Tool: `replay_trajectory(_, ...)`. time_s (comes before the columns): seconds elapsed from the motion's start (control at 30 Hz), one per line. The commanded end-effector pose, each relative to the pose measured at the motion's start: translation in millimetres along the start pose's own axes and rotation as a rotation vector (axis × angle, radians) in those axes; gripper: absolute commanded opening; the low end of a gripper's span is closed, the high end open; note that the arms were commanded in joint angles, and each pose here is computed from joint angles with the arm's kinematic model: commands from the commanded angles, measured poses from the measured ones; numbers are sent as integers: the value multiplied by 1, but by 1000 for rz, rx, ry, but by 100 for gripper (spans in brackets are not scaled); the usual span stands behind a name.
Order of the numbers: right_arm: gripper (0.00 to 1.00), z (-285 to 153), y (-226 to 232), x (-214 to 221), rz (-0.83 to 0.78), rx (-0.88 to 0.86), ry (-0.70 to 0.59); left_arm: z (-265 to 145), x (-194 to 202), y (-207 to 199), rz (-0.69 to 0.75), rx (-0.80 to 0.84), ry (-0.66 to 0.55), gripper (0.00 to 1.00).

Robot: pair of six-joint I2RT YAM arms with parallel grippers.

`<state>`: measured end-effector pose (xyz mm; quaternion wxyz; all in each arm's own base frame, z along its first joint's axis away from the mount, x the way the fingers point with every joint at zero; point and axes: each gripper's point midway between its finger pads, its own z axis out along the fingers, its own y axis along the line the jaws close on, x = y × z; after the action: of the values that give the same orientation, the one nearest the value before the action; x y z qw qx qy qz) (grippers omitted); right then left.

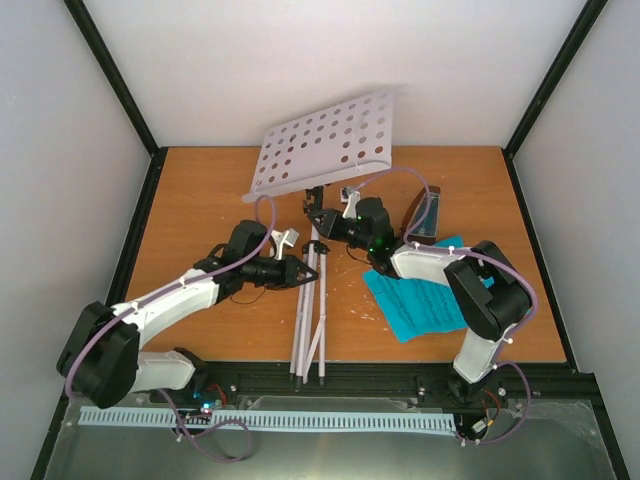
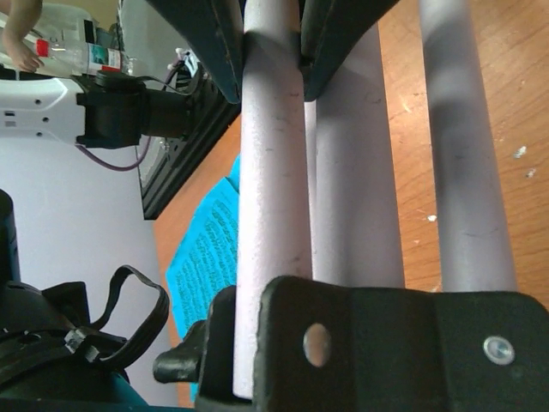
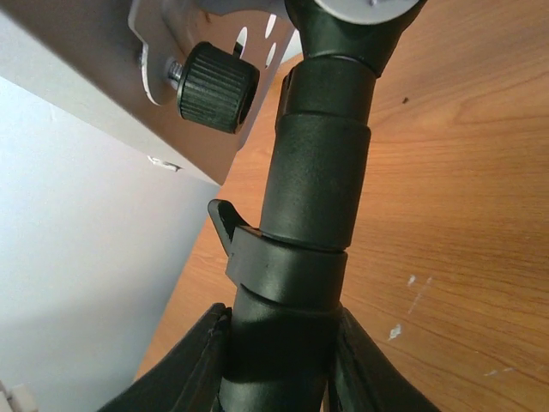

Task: Pack up the instrument practice props

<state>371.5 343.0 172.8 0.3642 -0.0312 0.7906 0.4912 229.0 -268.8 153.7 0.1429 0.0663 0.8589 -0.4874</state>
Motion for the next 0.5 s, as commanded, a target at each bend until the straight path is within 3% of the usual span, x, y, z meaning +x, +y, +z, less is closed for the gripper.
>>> replay_trajectory(0.0,3,7,8,12,-168,-46,15,-23,-88,-45,260,54,-359,0)
replay_trajectory(0.47,3,29,-41,34,-221,16,44,1,-88,-7,242,-31,-332,0)
